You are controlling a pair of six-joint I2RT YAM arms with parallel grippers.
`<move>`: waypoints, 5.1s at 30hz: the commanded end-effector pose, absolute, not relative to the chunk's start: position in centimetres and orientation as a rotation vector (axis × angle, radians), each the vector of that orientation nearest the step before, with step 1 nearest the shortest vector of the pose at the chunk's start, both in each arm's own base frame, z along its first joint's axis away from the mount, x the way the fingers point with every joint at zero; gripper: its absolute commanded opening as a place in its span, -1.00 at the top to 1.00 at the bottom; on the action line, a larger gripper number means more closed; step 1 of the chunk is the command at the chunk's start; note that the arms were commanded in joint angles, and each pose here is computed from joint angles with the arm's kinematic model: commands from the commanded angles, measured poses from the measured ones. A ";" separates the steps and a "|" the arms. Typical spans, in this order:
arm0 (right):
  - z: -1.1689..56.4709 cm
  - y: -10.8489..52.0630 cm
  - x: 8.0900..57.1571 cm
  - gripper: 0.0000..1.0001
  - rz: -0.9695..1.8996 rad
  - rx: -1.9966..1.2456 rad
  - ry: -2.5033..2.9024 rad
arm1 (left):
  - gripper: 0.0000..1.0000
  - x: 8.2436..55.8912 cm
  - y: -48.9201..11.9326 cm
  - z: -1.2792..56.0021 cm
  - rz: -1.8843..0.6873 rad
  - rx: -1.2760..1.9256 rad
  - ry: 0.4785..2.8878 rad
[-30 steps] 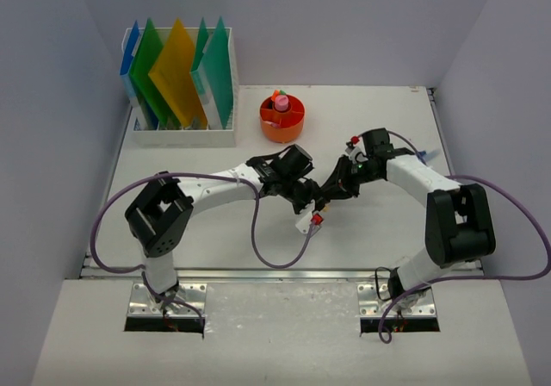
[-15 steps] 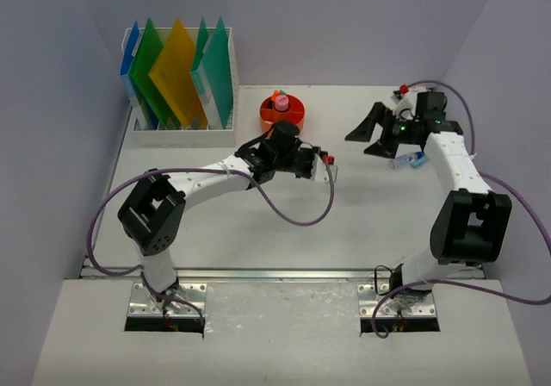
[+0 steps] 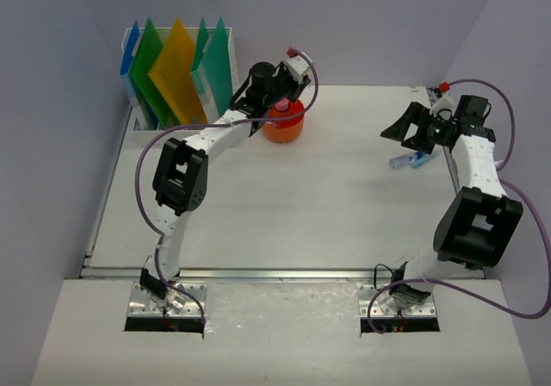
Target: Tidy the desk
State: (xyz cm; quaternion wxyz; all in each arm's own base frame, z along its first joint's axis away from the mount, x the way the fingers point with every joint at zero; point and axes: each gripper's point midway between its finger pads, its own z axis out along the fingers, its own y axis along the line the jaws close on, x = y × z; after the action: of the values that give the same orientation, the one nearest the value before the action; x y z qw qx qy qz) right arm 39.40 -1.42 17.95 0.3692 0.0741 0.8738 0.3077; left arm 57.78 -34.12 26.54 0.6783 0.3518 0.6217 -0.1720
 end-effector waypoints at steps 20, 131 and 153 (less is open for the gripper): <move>15.0 -10.8 39.6 -0.62 0.360 0.055 2.271 | 0.71 56.8 -32.0 19.4 -0.461 0.786 1.559; 20.3 16.1 33.7 1.00 1.935 0.341 2.131 | -0.99 24.3 -38.0 26.0 -0.309 1.596 0.369; 16.5 18.0 31.0 1.00 1.808 0.626 2.355 | 0.15 26.7 -43.8 24.9 -0.239 1.677 0.216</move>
State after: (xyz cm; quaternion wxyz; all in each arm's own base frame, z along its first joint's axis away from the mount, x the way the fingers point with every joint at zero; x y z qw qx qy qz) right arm 32.05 17.36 16.30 0.0526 0.2170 0.7658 0.6031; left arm 26.90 -42.37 22.78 0.6413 0.7476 0.1344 -0.1089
